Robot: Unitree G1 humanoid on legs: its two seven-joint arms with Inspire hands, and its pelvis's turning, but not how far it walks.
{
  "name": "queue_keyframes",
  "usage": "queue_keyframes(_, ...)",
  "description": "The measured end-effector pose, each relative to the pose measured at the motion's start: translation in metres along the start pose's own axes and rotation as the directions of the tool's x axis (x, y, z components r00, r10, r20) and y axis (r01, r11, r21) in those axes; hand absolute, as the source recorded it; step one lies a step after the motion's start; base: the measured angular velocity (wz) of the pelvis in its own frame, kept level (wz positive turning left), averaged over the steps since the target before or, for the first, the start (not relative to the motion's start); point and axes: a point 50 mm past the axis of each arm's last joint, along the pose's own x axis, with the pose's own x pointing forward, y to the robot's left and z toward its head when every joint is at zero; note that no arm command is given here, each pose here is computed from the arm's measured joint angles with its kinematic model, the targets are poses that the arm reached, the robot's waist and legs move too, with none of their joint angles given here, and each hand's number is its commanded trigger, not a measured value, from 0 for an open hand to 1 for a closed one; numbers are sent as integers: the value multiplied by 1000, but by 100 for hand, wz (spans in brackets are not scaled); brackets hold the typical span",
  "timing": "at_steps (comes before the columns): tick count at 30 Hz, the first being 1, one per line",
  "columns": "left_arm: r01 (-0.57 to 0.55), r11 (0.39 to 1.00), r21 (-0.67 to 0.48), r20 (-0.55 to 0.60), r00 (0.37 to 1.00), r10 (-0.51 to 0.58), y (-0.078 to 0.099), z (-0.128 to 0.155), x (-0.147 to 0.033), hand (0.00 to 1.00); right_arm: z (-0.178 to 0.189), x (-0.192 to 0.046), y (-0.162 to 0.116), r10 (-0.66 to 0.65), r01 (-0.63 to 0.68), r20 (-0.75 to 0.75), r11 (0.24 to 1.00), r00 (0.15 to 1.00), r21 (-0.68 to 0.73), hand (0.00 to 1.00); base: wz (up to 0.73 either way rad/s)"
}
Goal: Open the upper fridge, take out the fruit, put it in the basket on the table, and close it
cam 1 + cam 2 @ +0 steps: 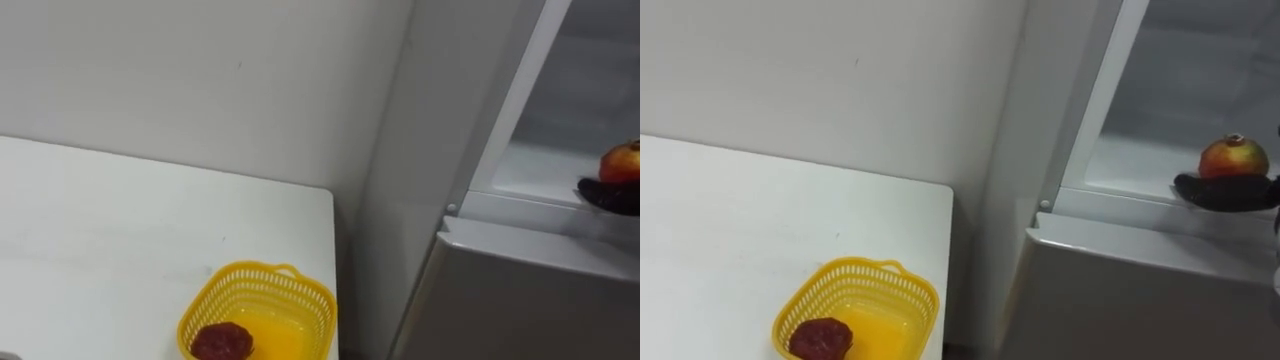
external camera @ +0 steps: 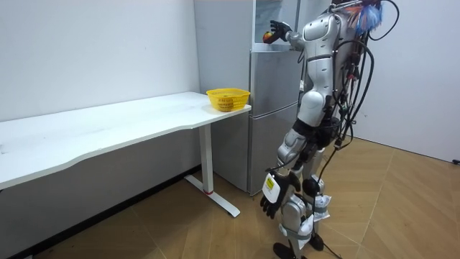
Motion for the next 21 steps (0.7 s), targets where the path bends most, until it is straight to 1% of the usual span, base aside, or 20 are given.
queue_keyframes(8, -9, 1000, 4, 4, 1000, 9, 4, 3, 0, 0, 5, 2, 0, -12, 11, 22, 1000, 1000, 13, 0, 0)
queue_keyframes(11, -12, 1000, 8, 13, 1000, 11, 6, 6, 1, 0, 10, 6, 3, -10, 9, 26, 1000, 1000, 21, 0, 0)
queue_keyframes(16, -17, 1000, 16, 20, 1000, 16, 8, 9, 1, 0, 9, 10, 6, 21, -21, 5, 1000, 1000, 20, 0, 0)
queue_keyframes(21, -15, 1000, 15, 15, 1000, 15, 7, 7, 1, 0, 8, 13, 4, 37, -37, -6, 997, 999, 61, 0, 0)
